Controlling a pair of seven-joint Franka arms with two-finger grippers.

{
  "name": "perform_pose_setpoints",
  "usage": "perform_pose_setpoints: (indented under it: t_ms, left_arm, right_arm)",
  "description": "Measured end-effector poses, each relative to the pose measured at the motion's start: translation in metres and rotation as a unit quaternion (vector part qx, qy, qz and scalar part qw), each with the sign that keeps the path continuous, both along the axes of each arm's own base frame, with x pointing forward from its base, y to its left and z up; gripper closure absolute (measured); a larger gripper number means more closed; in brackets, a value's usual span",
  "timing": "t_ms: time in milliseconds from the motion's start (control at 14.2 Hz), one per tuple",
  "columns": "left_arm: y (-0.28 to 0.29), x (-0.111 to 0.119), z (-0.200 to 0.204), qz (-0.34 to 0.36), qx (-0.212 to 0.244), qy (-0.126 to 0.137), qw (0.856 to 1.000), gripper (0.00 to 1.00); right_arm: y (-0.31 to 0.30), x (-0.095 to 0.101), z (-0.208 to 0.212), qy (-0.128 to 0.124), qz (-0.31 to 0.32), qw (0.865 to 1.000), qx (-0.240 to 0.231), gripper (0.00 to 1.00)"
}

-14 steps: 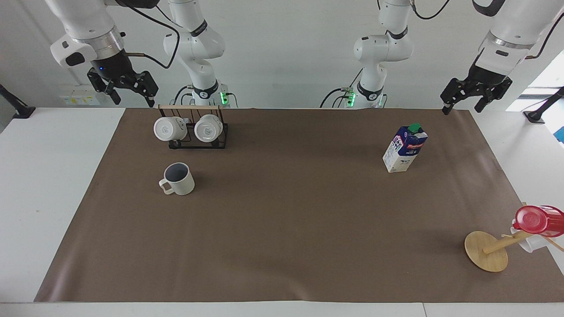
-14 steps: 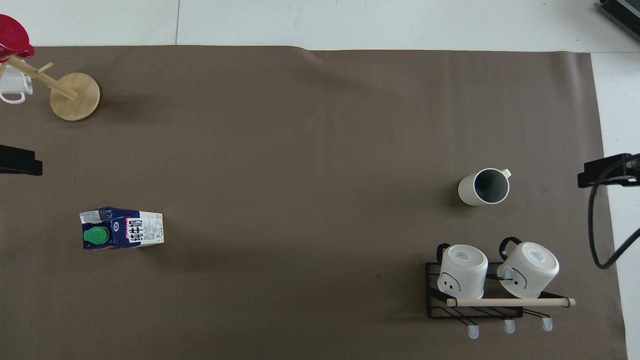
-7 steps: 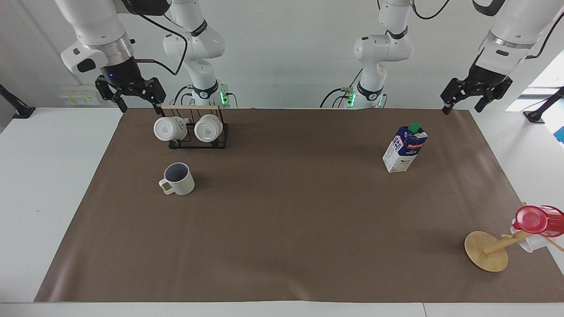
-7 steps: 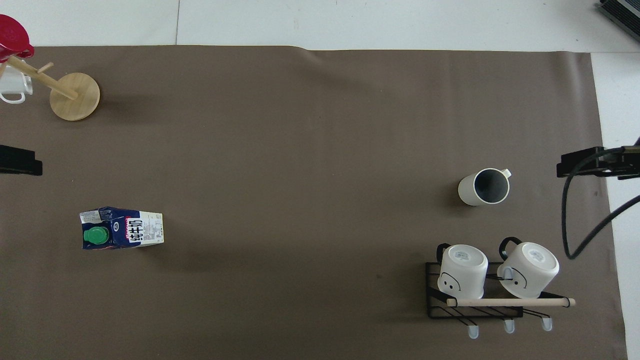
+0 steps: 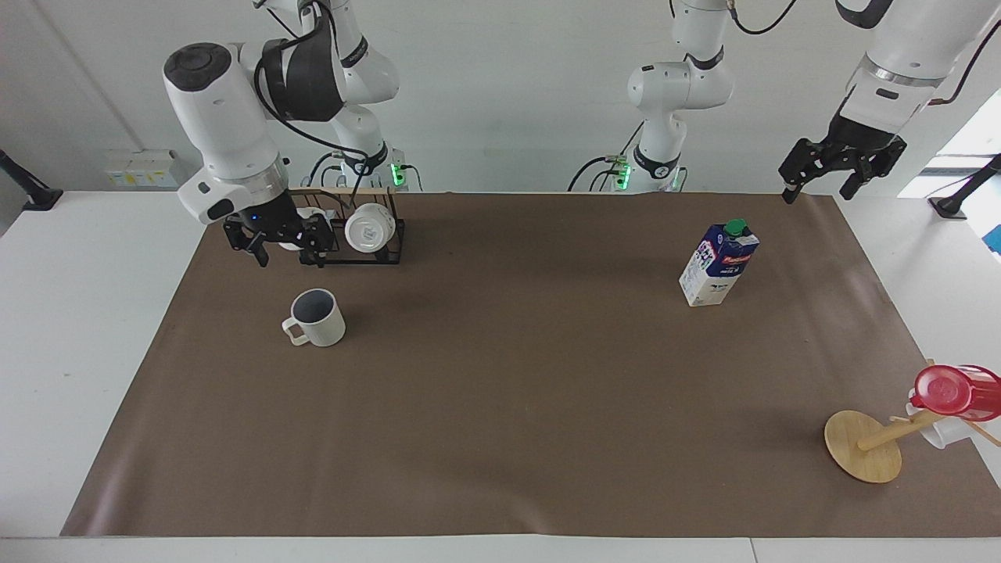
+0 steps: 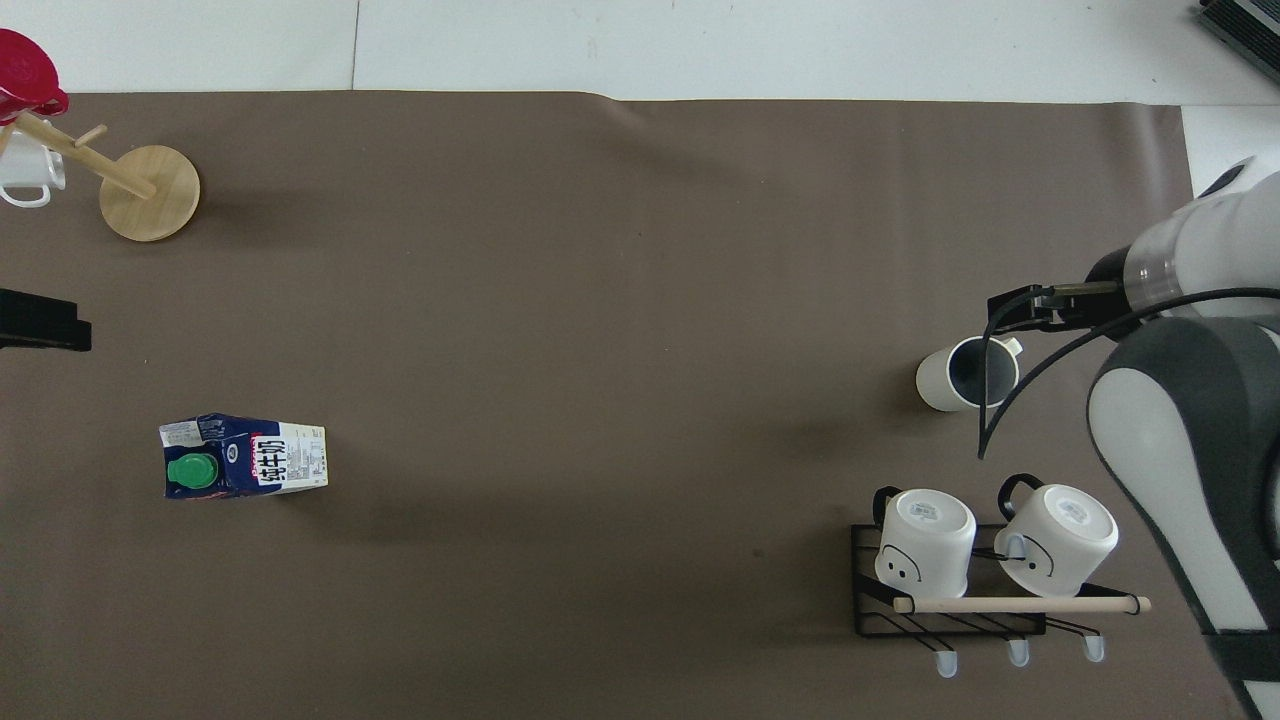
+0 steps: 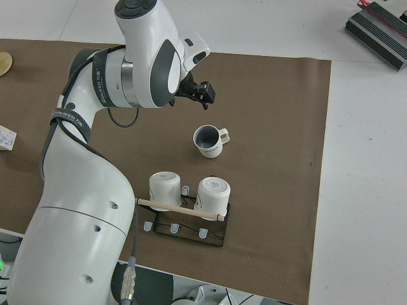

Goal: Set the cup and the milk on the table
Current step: 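Reach the right gripper down to the standing white mug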

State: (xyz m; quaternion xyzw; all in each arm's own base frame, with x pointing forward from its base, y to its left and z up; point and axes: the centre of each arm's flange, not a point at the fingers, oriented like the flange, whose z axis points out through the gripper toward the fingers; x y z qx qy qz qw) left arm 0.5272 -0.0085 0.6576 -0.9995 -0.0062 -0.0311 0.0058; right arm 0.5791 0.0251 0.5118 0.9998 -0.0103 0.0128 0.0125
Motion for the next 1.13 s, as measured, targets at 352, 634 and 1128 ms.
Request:
perform_pose_setpoints:
  t_ms: [352, 634, 1128]
  left_arm:
    - [-0.004, 0.0, 0.0, -0.004, 0.0, 0.0, 1.0, 0.0]
    - [-0.007, 0.0, 0.0, -0.006, 0.001, 0.001, 1.0, 0.0]
    - [-0.013, -0.001, -0.007, -0.012, 0.001, 0.008, 1.0, 0.0]
  right_arm:
    - [0.006, 0.009, -0.071, 0.006, 0.0, 1.0, -0.002, 0.0]
    - [0.006, 0.001, -0.104, 0.01, 0.0, 1.0, -0.001, 0.0]
    - [0.005, -0.01, -0.153, 0.027, 0.0, 1.0, -0.002, 0.0]
